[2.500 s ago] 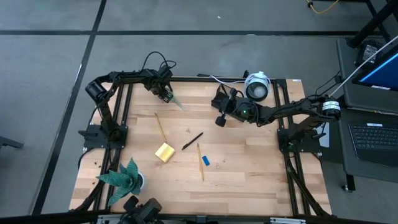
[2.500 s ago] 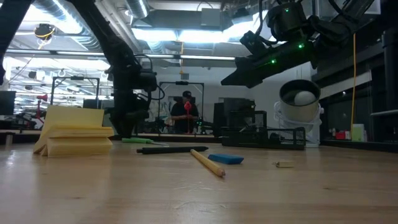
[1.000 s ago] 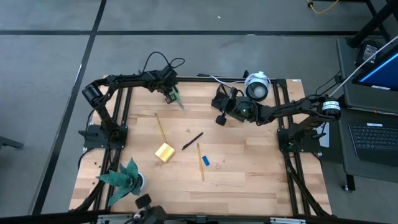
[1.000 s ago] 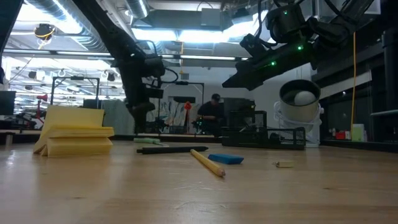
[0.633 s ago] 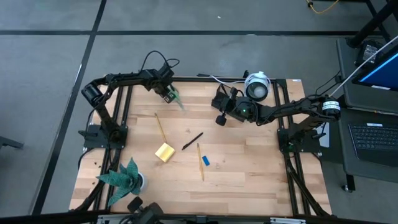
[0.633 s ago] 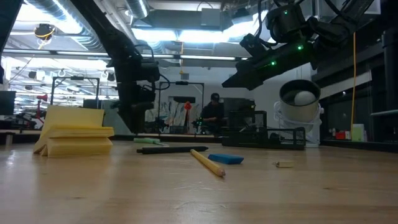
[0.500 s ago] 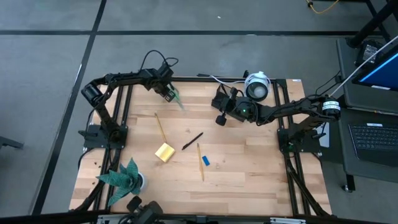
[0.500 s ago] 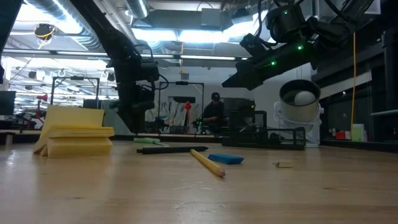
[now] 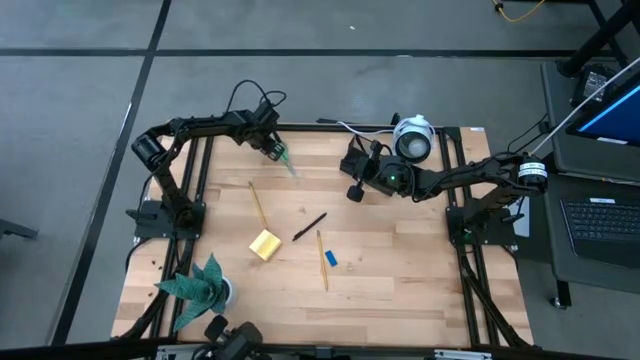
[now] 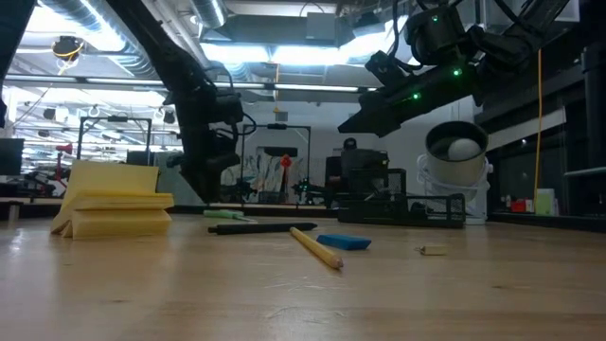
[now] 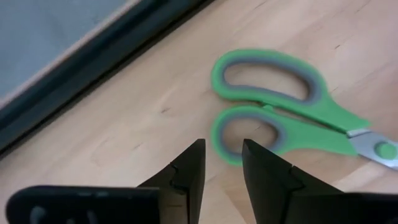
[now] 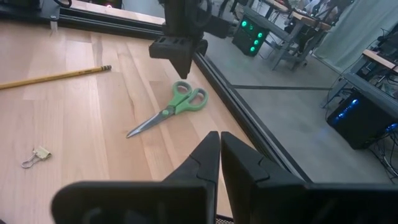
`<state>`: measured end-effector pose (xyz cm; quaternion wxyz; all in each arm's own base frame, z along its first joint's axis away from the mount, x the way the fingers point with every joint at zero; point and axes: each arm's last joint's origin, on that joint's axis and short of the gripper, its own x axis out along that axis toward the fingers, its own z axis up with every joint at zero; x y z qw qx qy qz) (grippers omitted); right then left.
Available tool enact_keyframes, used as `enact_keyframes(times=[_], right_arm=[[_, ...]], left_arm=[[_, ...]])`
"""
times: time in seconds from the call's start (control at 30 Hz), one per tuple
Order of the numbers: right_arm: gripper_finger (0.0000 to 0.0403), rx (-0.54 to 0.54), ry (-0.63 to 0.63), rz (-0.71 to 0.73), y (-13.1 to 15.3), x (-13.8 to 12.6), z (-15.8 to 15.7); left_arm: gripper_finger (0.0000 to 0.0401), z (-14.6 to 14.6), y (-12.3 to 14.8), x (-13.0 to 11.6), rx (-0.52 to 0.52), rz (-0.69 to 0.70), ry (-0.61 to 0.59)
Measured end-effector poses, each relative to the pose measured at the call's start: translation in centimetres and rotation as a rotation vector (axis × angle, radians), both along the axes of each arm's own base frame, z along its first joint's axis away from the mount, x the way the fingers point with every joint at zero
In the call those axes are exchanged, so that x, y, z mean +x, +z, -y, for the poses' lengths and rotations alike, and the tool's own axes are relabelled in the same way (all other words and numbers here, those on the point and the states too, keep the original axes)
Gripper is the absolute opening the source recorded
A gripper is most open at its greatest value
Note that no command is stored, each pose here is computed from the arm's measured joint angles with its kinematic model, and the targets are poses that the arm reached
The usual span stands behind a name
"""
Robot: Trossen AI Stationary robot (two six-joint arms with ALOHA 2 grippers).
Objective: Pick and place office supplies into organizer
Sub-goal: Put the green scissor into the metal mesh desk organizer
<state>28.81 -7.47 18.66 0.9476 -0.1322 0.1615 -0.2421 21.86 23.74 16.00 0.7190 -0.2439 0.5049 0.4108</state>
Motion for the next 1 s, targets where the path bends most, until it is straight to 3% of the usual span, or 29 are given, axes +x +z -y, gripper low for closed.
enact_keyframes(times=[0.27, 0.6, 1.0], right_arm=[[0.0021, 0.018, -0.005, 0.011, 0.0, 0.0, 0.0], [0.0021, 0.018, -0.005, 0.011, 0.0, 0.0, 0.0], [0.0021, 0.018, -0.005, 0.011, 0.0, 0.0, 0.0]], left_arm=[[0.0100, -0.5, -1.7, 0.1, -0.015, -0.042, 0.040], [0.0099, -0.7, -1.9, -0.1, -0.071, 0.018, 0.054], [0.0100, -0.4, -2.5, -1.2, -0.200, -0.017, 0.155]])
